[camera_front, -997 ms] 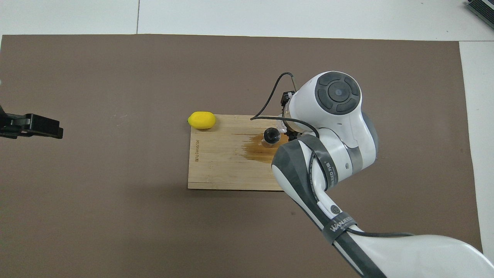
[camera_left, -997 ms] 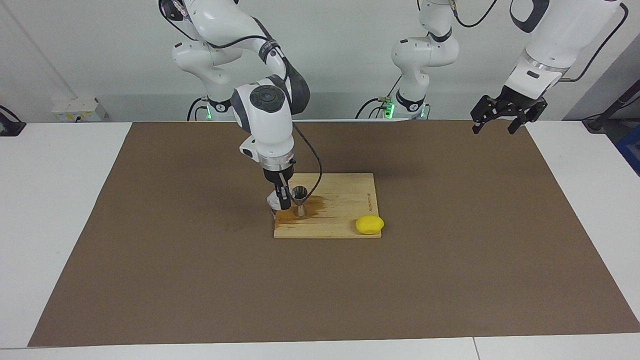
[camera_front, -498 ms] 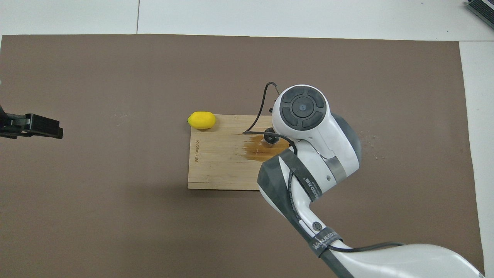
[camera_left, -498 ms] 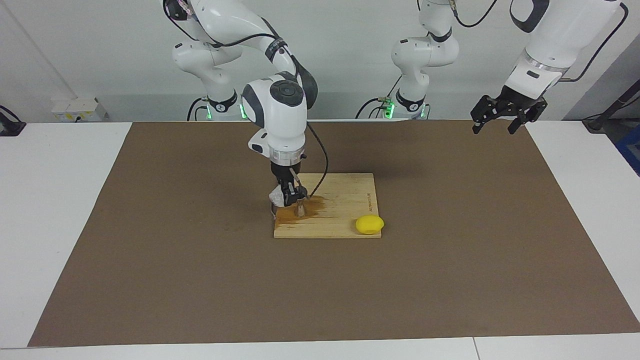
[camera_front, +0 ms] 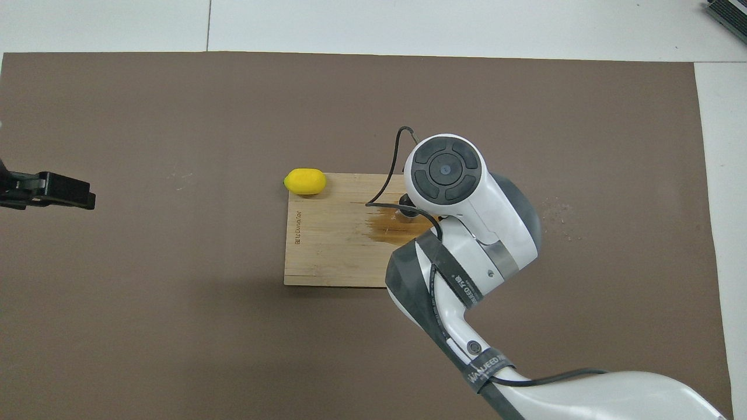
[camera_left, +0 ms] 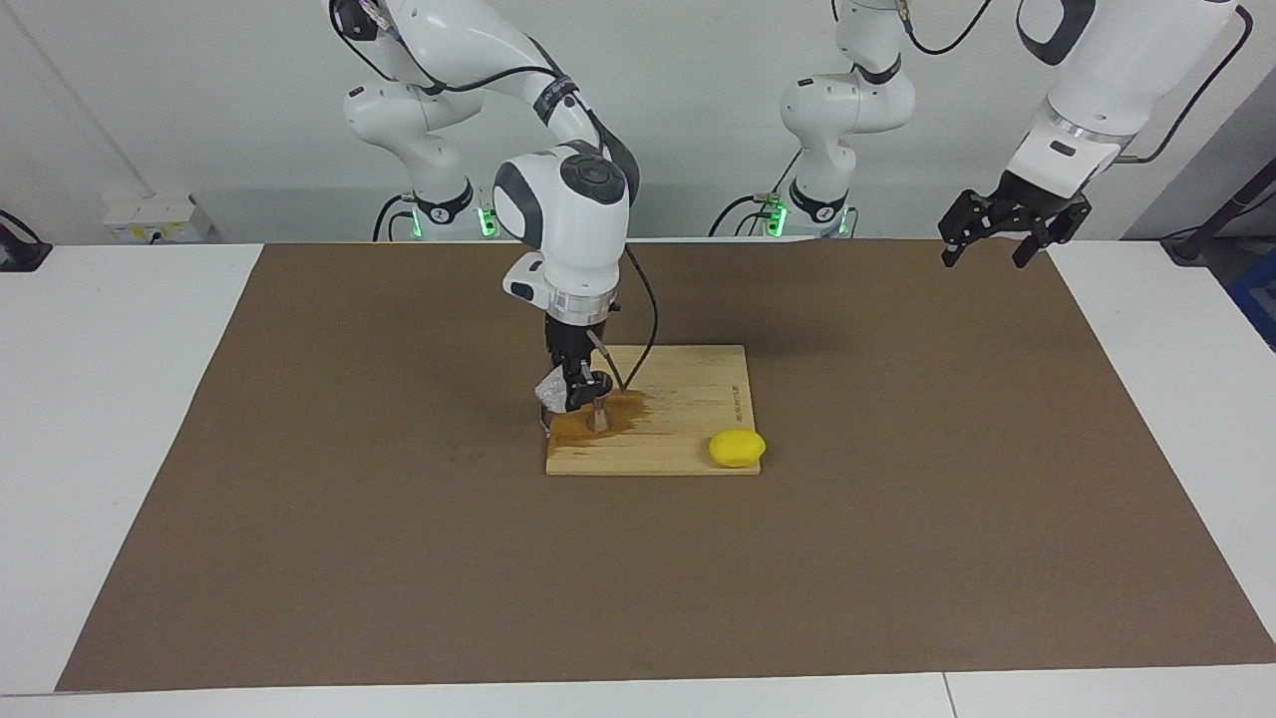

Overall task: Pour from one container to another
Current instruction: 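Tilt the glass cup with the right gripper above the metal cup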

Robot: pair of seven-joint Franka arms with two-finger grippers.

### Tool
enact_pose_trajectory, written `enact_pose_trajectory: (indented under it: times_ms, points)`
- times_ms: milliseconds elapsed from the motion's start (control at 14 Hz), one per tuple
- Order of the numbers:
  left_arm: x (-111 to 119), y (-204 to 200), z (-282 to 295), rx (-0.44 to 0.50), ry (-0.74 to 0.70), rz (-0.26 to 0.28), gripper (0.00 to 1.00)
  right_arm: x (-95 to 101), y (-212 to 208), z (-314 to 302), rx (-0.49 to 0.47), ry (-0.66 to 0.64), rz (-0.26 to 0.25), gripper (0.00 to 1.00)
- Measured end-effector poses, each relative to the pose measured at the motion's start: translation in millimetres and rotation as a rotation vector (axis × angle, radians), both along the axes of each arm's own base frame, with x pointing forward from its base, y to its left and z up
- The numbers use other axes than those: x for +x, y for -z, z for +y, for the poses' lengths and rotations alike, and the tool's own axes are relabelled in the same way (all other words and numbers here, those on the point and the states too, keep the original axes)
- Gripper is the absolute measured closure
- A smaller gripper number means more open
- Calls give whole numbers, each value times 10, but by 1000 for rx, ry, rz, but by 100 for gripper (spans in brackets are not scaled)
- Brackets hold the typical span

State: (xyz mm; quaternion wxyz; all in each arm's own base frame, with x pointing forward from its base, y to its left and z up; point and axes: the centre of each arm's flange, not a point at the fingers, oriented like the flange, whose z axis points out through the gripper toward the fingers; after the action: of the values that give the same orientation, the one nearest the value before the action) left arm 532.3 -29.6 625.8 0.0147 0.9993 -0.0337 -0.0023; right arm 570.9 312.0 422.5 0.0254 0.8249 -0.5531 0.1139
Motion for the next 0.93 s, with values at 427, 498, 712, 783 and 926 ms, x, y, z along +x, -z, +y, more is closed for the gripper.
enact_pose_trajectory:
  times_ms: [427, 498, 712, 783, 926]
  points:
    - [0, 0, 0, 0, 0, 0, 0, -111, -11, 154, -93, -73, -30, 49]
    - [0, 0, 0, 0, 0, 0, 0, -133, -26, 183, -104, -84, -36, 49]
    - [0, 0, 0, 0, 0, 0, 0, -189, -66, 264, -107, -101, -42, 49]
    - [0, 0, 1, 0, 0, 0, 0, -186, -67, 259, -107, -100, -42, 49]
    - [0, 0, 1, 0, 0, 0, 0, -167, -63, 218, -109, -91, -38, 49]
